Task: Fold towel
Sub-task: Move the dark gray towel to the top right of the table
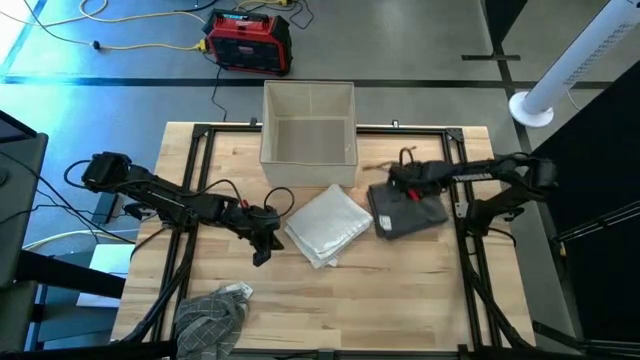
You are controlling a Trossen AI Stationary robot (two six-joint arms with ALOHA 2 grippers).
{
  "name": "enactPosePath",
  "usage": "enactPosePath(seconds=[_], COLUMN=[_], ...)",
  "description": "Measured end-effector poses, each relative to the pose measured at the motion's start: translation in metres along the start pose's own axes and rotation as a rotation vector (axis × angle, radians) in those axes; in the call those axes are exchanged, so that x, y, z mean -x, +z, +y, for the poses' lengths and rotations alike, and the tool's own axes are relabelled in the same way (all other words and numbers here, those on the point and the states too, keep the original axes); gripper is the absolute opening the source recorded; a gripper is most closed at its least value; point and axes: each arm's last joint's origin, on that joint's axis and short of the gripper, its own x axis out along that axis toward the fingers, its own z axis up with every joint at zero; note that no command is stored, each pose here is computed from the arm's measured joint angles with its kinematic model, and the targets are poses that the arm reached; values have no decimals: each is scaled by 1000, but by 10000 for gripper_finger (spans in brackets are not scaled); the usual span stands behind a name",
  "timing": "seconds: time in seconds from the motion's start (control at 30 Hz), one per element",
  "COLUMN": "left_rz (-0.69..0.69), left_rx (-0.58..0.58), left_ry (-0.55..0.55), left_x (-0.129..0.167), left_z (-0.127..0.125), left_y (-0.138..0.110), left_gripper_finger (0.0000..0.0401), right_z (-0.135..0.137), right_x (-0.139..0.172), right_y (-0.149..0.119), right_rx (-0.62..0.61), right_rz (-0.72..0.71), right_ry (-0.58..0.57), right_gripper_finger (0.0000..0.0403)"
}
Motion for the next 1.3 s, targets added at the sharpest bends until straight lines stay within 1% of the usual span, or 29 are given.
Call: enactPosePath(seconds=[0.13,0.27,0.37,0.43,0.57,0.67,0.73,0.8,0.83,1.0,1.1,1.2,1.3], left_rz=[7,25,36,40,34,15,1,-19,-26,-54,-63,-63,-64], left_rx=[33,44,47,54,60,60,61,58,55,57,65,86,90], left_ry=[-21,-41,-52,-56,-49,-32,-15,0,2,-6,-18,-25,-26], left_x=[0,-1,-1,-1,-1,-1,-1,-1,-1,-1,-1,-1,-1], left_z=[-6,-12,-16,-18,-18,-18,-17,-17,-17,-17,-18,-18,-18], left_y=[-3,-8,-11,-12,-12,-11,-11,-10,-9,-6,-5,-5,-5], left_gripper_finger=[0,0,0,0,0,0,0,0,0,0,0,0,0], right_z=[-8,-19,-26,-29,-22,-17,-14,-13,-10,12,23,31,36], right_x=[-8,-13,-16,-15,5,25,32,32,31,20,9,2,-4], right_y=[27,47,58,61,53,35,21,9,7,-1,-7,-8,-2], right_rx=[-113,-211,-260,-250,-114,-42,-18,6,11,33,63,75,41], right_rz=[-81,-140,-166,-165,-165,-141,-87,-35,-26,34,78,58,5], right_ry=[29,45,53,69,168,218,226,183,185,266,271,278,285], right_gripper_finger=[0,0,0,0,0,0,0,0,0,0,0,0,0])
